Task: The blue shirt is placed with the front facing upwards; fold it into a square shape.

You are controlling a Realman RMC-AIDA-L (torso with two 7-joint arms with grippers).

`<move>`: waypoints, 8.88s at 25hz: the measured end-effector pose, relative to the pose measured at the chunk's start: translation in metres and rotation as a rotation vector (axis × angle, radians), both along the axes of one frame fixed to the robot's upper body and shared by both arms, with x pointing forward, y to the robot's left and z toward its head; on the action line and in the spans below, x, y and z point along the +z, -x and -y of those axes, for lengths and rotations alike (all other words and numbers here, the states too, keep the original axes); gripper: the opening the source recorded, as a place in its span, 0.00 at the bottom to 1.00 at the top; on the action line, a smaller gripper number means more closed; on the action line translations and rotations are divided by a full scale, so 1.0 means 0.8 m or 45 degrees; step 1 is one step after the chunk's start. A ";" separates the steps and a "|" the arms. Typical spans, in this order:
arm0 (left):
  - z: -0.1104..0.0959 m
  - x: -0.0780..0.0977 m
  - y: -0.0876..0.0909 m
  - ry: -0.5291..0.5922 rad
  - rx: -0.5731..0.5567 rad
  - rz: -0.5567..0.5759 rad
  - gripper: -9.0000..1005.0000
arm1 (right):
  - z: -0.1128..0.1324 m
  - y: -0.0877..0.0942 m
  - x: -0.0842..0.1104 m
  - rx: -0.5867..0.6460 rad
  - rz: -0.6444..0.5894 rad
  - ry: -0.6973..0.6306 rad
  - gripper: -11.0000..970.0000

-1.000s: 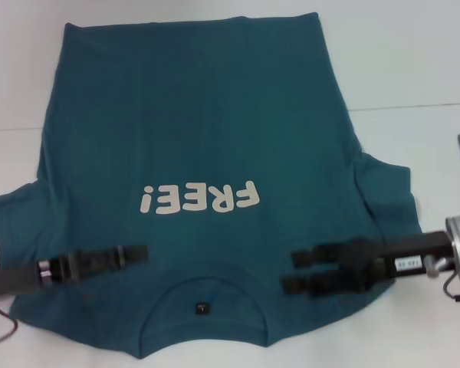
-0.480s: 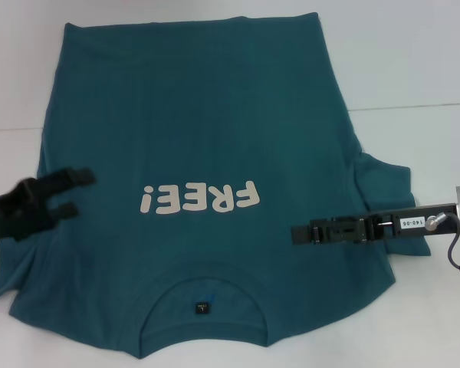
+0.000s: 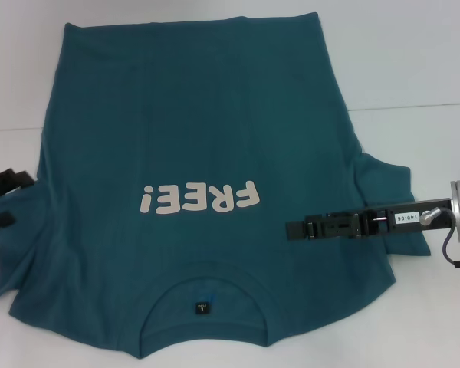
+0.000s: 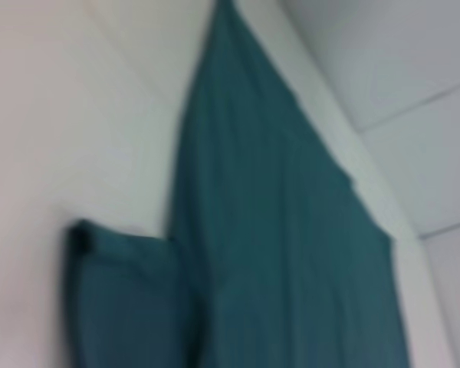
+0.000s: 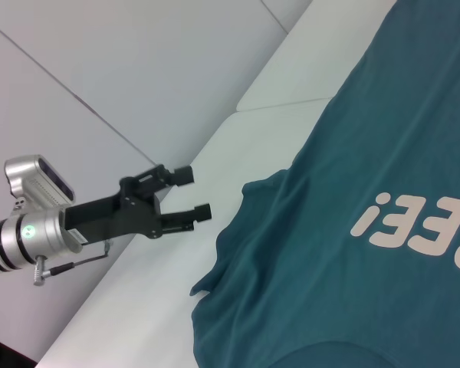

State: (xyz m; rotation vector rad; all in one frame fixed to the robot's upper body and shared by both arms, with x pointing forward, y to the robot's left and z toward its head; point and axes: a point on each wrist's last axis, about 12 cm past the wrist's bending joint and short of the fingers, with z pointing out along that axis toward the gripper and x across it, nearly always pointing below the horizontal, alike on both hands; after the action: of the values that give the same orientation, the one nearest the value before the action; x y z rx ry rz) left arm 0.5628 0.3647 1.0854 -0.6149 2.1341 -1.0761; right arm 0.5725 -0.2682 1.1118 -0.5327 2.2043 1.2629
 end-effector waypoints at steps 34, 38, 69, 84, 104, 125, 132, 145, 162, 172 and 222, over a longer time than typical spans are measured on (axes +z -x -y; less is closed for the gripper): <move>-0.010 -0.029 0.000 -0.235 0.056 -0.144 0.92 | 0.001 -0.001 -0.002 -0.016 -0.003 0.007 0.93; -0.005 -0.031 -0.003 -0.237 0.035 -0.143 0.92 | 0.002 0.000 -0.002 -0.018 -0.003 0.008 0.93; 0.011 -0.015 -0.031 -0.347 -0.047 -0.201 0.49 | 0.009 0.000 0.000 -0.024 0.006 0.011 0.92; 0.010 -0.014 -0.031 -0.366 -0.048 -0.199 0.03 | 0.011 0.000 0.000 -0.033 0.009 0.004 0.92; -0.024 0.006 -0.024 -0.278 0.071 -0.128 0.04 | 0.013 0.002 -0.002 -0.038 0.004 0.005 0.91; -0.034 0.013 -0.023 -0.432 -0.013 -0.114 0.08 | 0.013 0.003 -0.002 -0.038 0.004 0.005 0.90; -0.037 0.008 -0.022 -0.438 0.021 -0.140 0.38 | 0.013 0.002 -0.002 -0.038 0.004 0.005 0.90; -0.016 -0.005 -0.033 -0.467 -0.034 -0.169 0.91 | 0.014 0.003 -0.003 -0.040 0.003 0.005 0.90; -0.008 -0.005 -0.028 -0.415 -0.096 -0.192 0.92 | 0.014 0.003 -0.003 -0.044 0.004 0.005 0.89; -0.007 -0.003 -0.027 -0.386 -0.108 -0.205 0.89 | 0.016 0.004 -0.004 -0.050 0.000 0.006 0.89; -0.013 0.005 -0.038 -0.481 -0.093 -0.221 0.03 | 0.024 0.005 -0.004 -0.086 0.004 -0.005 0.88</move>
State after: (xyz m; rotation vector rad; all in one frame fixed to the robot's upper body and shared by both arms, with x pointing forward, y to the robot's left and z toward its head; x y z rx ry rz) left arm 0.5929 0.3748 1.0894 -0.4653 2.4431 -0.6461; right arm 0.5681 -0.2871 1.1082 -0.4550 2.1979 1.2305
